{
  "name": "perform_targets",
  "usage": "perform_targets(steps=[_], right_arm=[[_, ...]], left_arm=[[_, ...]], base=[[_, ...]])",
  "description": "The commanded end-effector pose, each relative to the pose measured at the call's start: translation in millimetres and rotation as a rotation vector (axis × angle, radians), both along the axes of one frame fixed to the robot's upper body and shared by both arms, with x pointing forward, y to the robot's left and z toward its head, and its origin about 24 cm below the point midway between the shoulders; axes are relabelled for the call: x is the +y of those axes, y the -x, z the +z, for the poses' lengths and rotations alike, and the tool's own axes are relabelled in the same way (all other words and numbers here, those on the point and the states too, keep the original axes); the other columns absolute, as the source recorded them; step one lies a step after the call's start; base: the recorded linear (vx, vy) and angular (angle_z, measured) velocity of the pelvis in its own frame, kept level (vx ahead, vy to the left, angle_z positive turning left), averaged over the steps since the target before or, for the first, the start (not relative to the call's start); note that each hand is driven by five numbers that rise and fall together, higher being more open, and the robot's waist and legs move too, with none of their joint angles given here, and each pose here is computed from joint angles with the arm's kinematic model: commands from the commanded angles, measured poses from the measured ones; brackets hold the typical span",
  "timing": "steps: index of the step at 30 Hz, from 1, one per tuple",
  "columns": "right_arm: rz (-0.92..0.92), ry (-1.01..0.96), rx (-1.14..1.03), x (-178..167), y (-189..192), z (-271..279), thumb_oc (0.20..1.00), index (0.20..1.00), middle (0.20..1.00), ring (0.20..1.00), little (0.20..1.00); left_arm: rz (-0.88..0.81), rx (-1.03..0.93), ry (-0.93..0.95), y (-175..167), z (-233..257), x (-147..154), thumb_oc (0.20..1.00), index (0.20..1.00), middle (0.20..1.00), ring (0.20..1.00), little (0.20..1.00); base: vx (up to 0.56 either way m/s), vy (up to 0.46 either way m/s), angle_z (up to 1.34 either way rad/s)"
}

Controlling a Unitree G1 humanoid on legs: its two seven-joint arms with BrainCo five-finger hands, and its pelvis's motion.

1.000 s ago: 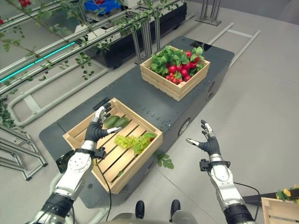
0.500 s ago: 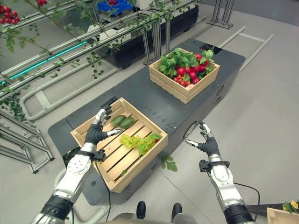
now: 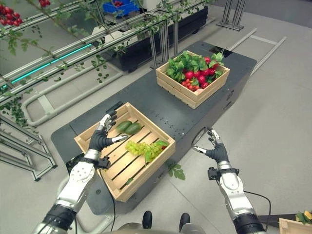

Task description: Pick up the fruits from the basket on one side to the basket on the other side

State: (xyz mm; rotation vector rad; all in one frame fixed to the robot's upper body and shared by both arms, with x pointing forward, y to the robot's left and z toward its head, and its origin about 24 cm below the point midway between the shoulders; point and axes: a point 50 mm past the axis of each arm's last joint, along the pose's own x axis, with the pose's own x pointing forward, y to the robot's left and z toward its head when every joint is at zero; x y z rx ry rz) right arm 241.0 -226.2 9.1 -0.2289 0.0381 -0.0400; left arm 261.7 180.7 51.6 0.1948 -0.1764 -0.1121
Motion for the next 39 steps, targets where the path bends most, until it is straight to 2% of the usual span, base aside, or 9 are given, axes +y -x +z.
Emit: perform_targets(steps=[1, 39], right_arm=[[0.062, -0.003, -0.098, 13.2, -2.1, 17.5, 1.0, 1.0, 1.0, 1.0, 1.0], [0.06, -0.015, -0.076, 12.9, 1.4, 12.6, 1.0, 1.0, 1.0, 1.0, 1.0]], left_arm=[[0.016, -0.099, 0.011, -4.2, 21.4, 9.4, 1.0, 1.0, 1.0, 1.0, 1.0], [0.011, -0.086, 0.01, -2.8, 18.8, 9.0, 1.0, 1.0, 1.0, 1.0, 1.0]], base=[[0.0, 0.0, 0.0], [0.0, 0.0, 0.0]])
